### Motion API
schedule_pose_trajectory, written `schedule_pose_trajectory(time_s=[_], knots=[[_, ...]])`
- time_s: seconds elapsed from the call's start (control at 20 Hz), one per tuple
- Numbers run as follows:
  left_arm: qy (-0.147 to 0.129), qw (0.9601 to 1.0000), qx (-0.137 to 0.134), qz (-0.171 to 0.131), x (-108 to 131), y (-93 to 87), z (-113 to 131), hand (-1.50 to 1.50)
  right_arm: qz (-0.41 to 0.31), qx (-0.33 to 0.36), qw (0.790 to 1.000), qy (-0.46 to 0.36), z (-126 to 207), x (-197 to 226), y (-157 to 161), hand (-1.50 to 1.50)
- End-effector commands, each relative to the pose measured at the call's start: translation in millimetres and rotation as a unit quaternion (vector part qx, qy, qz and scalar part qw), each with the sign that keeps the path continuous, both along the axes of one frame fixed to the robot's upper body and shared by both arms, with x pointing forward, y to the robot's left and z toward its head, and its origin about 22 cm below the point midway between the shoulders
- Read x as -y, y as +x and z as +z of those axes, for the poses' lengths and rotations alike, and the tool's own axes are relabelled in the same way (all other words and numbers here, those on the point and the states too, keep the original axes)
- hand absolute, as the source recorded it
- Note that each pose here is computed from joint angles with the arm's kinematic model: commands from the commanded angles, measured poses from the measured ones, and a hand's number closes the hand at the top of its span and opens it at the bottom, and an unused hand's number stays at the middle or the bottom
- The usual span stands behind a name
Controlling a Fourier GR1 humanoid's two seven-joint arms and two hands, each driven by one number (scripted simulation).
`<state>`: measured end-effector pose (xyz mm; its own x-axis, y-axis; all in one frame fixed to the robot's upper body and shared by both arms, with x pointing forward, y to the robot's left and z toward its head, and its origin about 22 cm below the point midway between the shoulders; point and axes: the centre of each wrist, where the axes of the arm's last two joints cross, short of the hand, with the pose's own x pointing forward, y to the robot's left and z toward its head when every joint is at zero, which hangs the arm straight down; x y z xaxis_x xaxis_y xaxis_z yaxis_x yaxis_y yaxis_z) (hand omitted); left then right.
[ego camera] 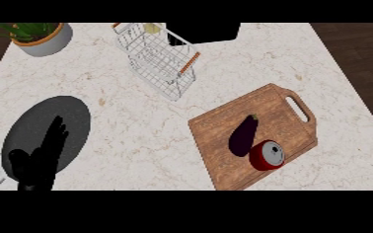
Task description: Pick the eggplant from the cutting board and place it in the tiered basket
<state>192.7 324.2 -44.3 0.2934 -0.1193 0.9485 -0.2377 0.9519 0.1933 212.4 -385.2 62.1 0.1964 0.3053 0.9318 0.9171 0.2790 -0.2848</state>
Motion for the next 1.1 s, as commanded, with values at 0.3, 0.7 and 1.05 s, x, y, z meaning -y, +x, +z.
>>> schedule_pose_trajectory(time_s=[0.3,0.7,1.05], knots=[[-0.001,0.9986,0.004,-0.052,45.5,1.0,-9.3,0.0,-0.012,-0.138,0.98,0.144,-72.1,-102.6,-45.5,-1.5],[0.014,0.9966,0.018,-0.08,56.3,14.2,-2.8,0.0,-0.021,-0.346,0.925,0.153,-93.8,-113.3,-58.8,-1.5],[0.0,0.9964,0.013,-0.084,79.0,22.9,-2.6,0.0,-0.08,-0.417,0.895,0.133,-68.5,-135.8,-33.9,-1.5]])
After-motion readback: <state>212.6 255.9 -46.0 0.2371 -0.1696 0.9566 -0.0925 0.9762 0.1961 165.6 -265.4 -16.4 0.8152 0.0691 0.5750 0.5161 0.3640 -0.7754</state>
